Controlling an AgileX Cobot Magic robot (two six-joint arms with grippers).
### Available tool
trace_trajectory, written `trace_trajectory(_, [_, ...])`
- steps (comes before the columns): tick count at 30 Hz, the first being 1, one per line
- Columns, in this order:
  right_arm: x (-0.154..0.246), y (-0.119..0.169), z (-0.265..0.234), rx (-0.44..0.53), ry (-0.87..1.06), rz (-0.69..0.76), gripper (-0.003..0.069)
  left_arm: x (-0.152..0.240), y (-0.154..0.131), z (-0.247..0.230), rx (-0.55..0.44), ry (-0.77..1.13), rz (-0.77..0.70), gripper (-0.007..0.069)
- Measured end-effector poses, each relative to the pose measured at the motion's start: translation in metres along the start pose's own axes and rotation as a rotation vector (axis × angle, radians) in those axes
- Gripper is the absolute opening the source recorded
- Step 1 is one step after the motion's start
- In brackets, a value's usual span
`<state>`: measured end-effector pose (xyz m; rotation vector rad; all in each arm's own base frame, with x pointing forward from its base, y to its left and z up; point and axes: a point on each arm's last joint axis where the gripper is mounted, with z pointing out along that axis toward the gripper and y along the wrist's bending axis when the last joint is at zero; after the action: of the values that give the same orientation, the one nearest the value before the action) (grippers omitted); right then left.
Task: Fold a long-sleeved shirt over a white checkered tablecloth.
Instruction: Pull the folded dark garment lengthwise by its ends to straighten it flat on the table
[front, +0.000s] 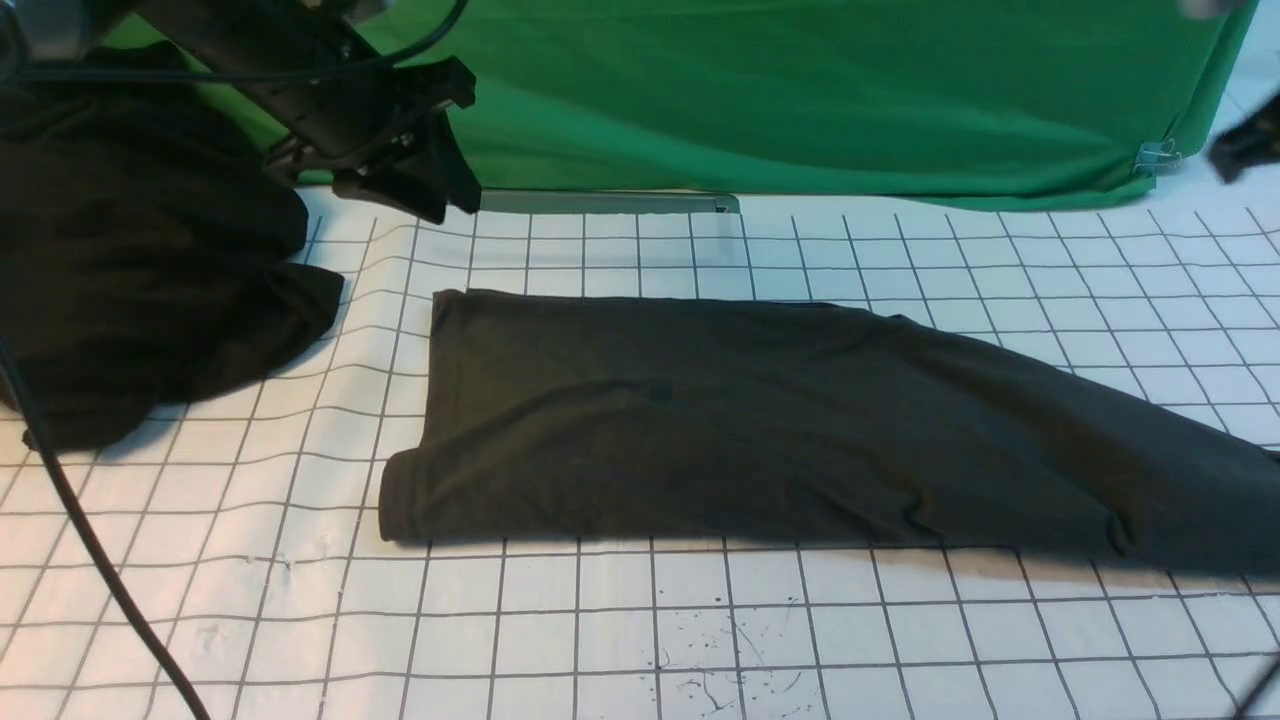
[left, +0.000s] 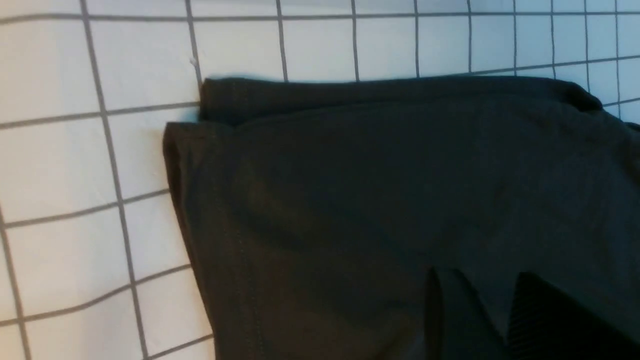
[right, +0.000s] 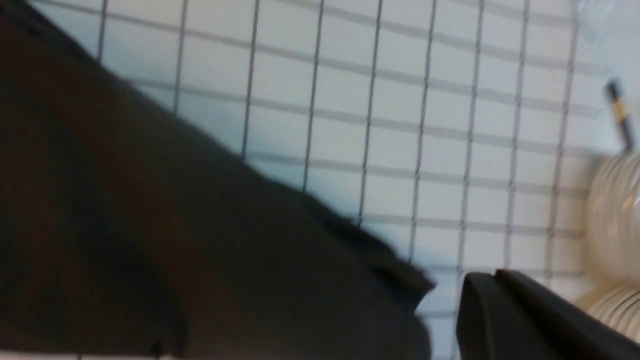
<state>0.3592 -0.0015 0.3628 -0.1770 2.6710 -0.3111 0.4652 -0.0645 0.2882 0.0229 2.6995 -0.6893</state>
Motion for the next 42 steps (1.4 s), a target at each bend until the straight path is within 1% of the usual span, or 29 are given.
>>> trace_trajectory(1, [0.004, -0.004, -0.001, -0.009, 0.006, 0.016, -0.0006, 0.0, 0.0, 0.0, 0.0, 0.0, 0.0, 0.0143])
trace_trajectory(2, [0.023, -0.017, -0.002, -0.029, 0.037, 0.066, -0.0006, 0.0, -0.002, 0.0, 0.004, 0.0, 0.004, 0.0087])
trace_trajectory(3, [0.025, -0.018, -0.002, -0.034, 0.041, 0.073, -0.0006, 0.0, -0.002, 0.0, 0.005, 0.001, 0.007, 0.0082])
trace_trajectory(4, [0.035, -0.024, -0.001, -0.038, 0.058, 0.096, -0.0006, 0.001, -0.003, 0.001, 0.005, 0.002, 0.017, 0.0058])
trace_trajectory(6, [0.079, -0.042, 0.007, -0.03, 0.133, 0.18, -0.0006, 0.002, -0.008, 0.003, 0.012, 0.007, 0.041, 0.0017])
trace_trajectory(10, [0.118, -0.048, 0.028, -0.028, 0.164, 0.251, -0.0008, 0.002, -0.009, 0.003, 0.017, 0.01, 0.054, 0.0007])
trace_trajectory(11, [0.121, -0.048, 0.03, -0.031, 0.173, 0.255, -0.0008, 0.002, -0.009, 0.003, 0.017, 0.01, 0.054, 0.0007])
trace_trajectory(12, [0.132, -0.046, 0.044, -0.047, 0.163, 0.288, -0.0008, 0.002, -0.009, 0.003, 0.017, 0.01, 0.057, 0.0006])
trace_trajectory(14, [0.141, -0.042, 0.06, -0.074, 0.153, 0.322, -0.0008, 0.002, -0.009, 0.003, 0.017, 0.01, 0.058, 0.0005])
trace_trajectory(16, [0.143, -0.038, 0.074, -0.099, 0.146, 0.348, -0.0003, 0.002, -0.009, 0.003, 0.017, 0.01, 0.066, 0.0004])
trace_trajectory(19, [0.138, -0.038, 0.09, -0.101, 0.12, 0.36, 0.0025, 0.002, -0.009, 0.003, 0.017, 0.009, 0.079, 0.0004])
trace_trajectory(21, [0.133, -0.04, 0.101, -0.104, 0.12, 0.367, 0.0072, 0.002, -0.009, 0.003, 0.017, 0.01, 0.084, 0.0004])
trace_trajectory(22, [0.132, -0.04, 0.103, -0.105, 0.122, 0.369, 0.0083, 0.002, -0.009, 0.003, 0.017, 0.01, 0.084, 0.0004])
trace_trajectory(23, [0.128, -0.045, 0.111, -0.105, 0.131, 0.38, 0.0134, 0.002, -0.009, 0.003, 0.017, 0.01, 0.084, 0.0004])
trace_trajectory(26, [0.121, -0.055, 0.125, -0.101, 0.146, 0.405, 0.0225, 0.002, -0.009, 0.003, 0.015, 0.01, 0.086, 0.0004])
trace_trajectory(27, [0.121, -0.055, 0.125, -0.101, 0.146, 0.405, 0.0225, 0.002, -0.009, 0.003, 0.015, 0.01, 0.087, 0.0004])
trace_trajectory(28, [0.118, -0.061, 0.133, -0.098, 0.151, 0.418, 0.0254, 0.002, -0.009, 0.003, 0.014, 0.01, 0.088, 0.0004])
trace_trajectory(29, [0.117, -0.065, 0.138, -0.096, 0.153, 0.429, 0.0264, 0.002, -0.009, 0.003, 0.014, 0.01, 0.088, 0.0004])
trace_trajectory(32, [0.113, -0.072, 0.154, -0.086, 0.152, 0.465, 0.0275, 0.002, -0.009, 0.003, 0.012, 0.011, 0.089, 0.0004])
trace_trajectory(39, [0.121, -0.067, 0.185, -0.107, 0.232, 0.487, 0.0277, 0.002, -0.008, 0.003, 0.008, 0.011, 0.091, 0.0004])
trace_trajectory(40, [0.123, -0.065, 0.189, -0.111, 0.249, 0.488, 0.0269, 0.002, -0.008, 0.003, 0.008, 0.011, 0.091, 0.0004])
trace_trajectory(42, [0.124, -0.065, 0.191, -0.114, 0.258, 0.49, 0.0225, 0.002, -0.008, 0.003, 0.008, 0.011, 0.091, 0.0004])
